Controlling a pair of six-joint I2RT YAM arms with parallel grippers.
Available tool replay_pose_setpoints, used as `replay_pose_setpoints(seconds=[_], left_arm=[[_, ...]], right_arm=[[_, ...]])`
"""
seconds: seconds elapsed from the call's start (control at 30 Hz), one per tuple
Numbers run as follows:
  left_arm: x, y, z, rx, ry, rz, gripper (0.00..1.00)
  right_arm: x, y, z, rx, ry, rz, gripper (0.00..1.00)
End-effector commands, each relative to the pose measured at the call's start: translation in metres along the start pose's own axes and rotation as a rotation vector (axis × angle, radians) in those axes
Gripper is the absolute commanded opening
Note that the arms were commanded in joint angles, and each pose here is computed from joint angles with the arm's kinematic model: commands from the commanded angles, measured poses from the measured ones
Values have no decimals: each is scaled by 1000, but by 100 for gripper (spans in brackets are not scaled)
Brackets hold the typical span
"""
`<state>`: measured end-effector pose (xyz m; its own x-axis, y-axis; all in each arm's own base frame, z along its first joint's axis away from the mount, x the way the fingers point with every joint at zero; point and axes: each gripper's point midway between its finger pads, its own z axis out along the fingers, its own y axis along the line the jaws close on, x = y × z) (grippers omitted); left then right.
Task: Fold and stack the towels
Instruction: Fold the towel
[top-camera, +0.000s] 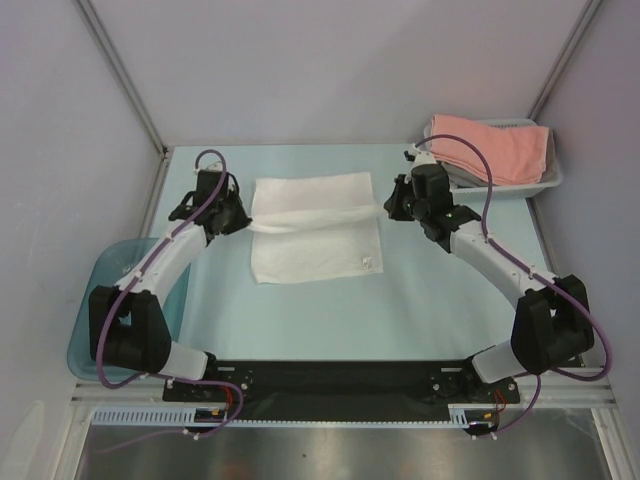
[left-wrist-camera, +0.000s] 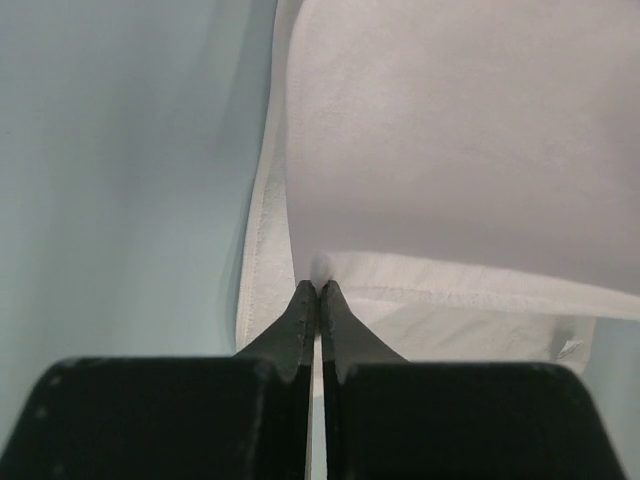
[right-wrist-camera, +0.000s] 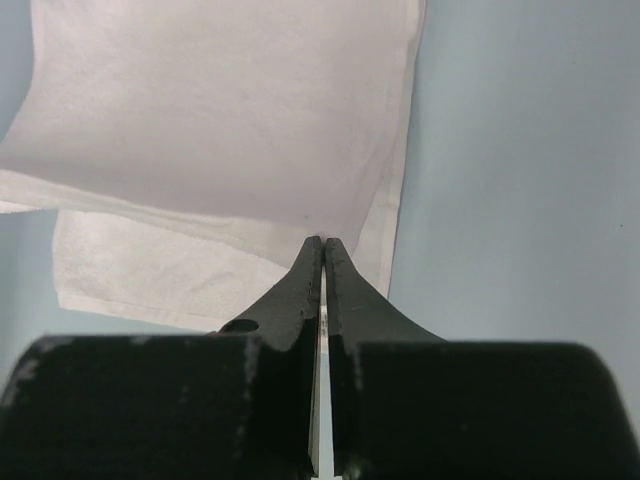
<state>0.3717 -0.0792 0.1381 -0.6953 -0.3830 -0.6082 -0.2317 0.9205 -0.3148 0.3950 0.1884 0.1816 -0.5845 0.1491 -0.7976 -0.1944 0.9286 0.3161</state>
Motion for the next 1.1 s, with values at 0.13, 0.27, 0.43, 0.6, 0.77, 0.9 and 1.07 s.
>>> replay_pose_setpoints(seconds=[0.13, 0.27, 0.43, 0.6, 0.77, 0.9, 1.07], left_arm=[[-23, -6, -30, 36, -83, 11, 0], [-18, -2, -32, 36, -86, 7, 0], [2, 7, -20, 24, -42, 4, 0], [29, 18, -3, 6, 8, -16, 0], [59, 24, 11, 21, 65, -48, 0], [75, 30, 17, 16, 90, -65, 2], [90, 34, 21, 22, 110, -80, 10]], right_arm=[[-43, 9, -32, -3, -115, -8, 0], [-33, 6, -33, -1, -110, -1, 0], [-5, 1, -27, 0, -53, 5, 0], [30, -4, -15, -3, 10, 23, 0], [68, -7, -3, -12, 91, 34, 0], [89, -8, 2, -13, 130, 41, 0], [110, -10, 6, -6, 168, 38, 0]])
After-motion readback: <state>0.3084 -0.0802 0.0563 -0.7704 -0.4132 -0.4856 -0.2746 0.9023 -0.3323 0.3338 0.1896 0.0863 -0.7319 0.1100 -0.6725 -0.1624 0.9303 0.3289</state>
